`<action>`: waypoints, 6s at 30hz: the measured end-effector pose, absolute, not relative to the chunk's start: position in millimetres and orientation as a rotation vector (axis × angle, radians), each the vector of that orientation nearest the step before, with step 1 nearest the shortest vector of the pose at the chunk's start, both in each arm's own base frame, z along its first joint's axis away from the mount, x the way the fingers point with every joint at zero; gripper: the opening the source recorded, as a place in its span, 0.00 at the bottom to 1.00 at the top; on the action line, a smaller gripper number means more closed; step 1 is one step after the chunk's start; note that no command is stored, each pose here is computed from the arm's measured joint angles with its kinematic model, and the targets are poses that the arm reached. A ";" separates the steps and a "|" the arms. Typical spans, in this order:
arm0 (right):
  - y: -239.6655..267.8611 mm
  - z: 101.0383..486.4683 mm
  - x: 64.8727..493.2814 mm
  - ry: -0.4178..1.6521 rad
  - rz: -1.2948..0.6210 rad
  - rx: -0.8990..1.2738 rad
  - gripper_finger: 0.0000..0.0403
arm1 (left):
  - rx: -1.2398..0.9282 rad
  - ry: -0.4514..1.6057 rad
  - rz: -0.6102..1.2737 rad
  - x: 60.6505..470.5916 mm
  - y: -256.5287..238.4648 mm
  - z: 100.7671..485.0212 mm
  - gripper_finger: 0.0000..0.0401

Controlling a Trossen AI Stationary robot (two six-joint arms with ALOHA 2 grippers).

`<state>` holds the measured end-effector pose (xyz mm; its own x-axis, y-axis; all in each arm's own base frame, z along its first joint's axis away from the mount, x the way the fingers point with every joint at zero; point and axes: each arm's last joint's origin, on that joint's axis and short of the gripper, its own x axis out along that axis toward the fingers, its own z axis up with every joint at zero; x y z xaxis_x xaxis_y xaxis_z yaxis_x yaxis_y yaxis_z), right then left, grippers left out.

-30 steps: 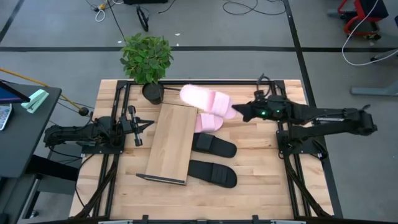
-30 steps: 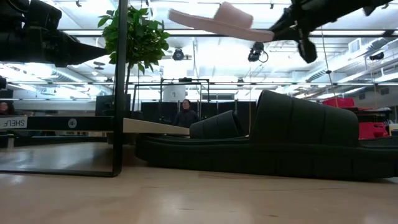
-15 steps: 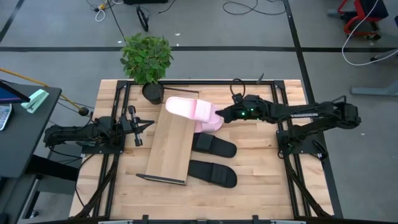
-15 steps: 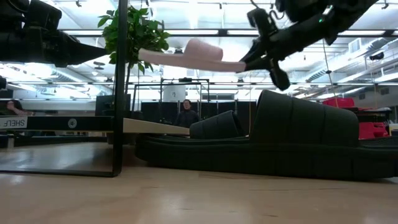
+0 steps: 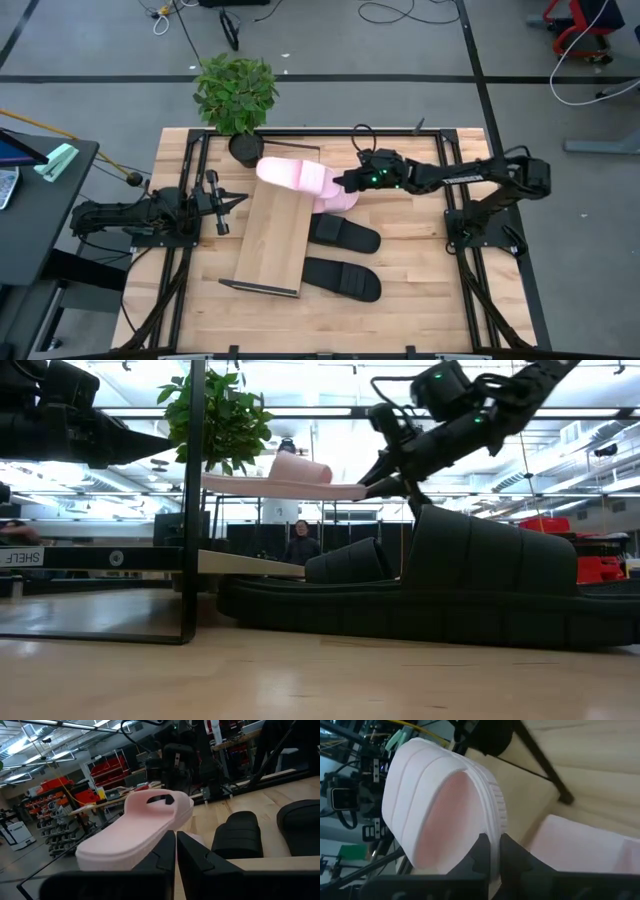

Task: Pick and place slides into the shelf
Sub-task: Put the top pink slipper on the shelf

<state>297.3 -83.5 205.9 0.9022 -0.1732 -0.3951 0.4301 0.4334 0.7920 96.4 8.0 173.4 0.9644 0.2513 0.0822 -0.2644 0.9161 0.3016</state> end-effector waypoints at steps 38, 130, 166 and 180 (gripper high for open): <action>-109.2 188.3 339.5 0.529 -0.581 1.017 0.05 | 0.315 -0.029 0.263 96.5 8.0 172.1 0.05; -134.7 183.6 314.2 0.707 -0.572 0.978 0.36 | 0.315 -0.021 0.261 96.6 8.0 171.3 0.06; -111.4 201.8 341.2 0.384 -0.632 1.012 0.01 | 0.315 -0.021 0.261 96.6 8.0 171.2 0.05; -95.9 202.3 345.4 0.300 -0.755 1.027 0.01 | 0.289 -0.024 0.261 96.6 8.0 171.3 0.03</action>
